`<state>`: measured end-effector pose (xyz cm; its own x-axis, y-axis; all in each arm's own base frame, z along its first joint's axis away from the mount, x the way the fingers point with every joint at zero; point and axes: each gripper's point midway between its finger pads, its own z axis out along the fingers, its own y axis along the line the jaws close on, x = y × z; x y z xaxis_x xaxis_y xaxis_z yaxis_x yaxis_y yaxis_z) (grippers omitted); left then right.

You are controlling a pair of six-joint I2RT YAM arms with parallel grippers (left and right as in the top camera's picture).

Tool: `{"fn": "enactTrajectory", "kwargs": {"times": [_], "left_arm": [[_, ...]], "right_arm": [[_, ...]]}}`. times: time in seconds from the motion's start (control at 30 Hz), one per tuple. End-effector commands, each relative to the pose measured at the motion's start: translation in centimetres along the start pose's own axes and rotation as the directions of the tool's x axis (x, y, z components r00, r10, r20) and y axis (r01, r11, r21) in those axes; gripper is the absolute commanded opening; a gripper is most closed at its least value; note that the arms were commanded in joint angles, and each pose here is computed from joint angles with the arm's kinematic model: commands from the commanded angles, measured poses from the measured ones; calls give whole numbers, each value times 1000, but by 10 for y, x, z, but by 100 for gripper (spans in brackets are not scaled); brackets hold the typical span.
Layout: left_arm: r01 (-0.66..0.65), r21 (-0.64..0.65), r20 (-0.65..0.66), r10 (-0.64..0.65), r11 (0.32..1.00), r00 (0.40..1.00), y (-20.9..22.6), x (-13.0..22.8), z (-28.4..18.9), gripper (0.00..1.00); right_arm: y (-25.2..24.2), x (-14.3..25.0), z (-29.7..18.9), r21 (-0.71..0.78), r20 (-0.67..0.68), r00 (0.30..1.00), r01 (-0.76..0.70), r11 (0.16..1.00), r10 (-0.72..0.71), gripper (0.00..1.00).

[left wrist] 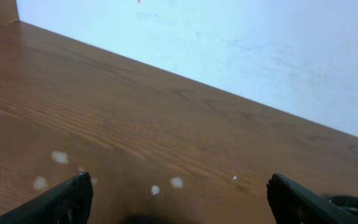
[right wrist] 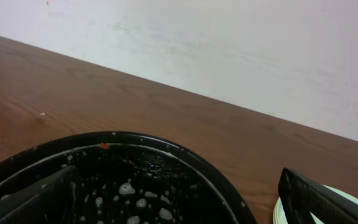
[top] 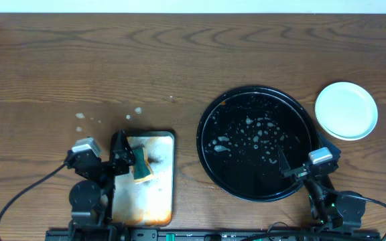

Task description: Clean dirty plates on tray and stack at the side

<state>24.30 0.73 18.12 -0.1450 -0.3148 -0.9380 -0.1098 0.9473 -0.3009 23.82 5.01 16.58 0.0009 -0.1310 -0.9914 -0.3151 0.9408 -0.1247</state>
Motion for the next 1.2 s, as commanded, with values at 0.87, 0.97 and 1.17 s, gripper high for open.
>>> {"fn": "enactTrajectory", "kwargs": {"times": [0.87,0.97,1.17], "left_arm": [[-23,-26,28,24,999,999,21,39,8,90],[-23,-26,28,24,999,999,21,39,8,90],[-23,-26,28,24,999,999,21,39,8,90]], "right_arm": [[-3,1,0,12,-1,1000,11,1000,-11,99],[-3,1,0,12,-1,1000,11,1000,-11,99],[-3,1,0,12,-1,1000,11,1000,-11,99]]}}
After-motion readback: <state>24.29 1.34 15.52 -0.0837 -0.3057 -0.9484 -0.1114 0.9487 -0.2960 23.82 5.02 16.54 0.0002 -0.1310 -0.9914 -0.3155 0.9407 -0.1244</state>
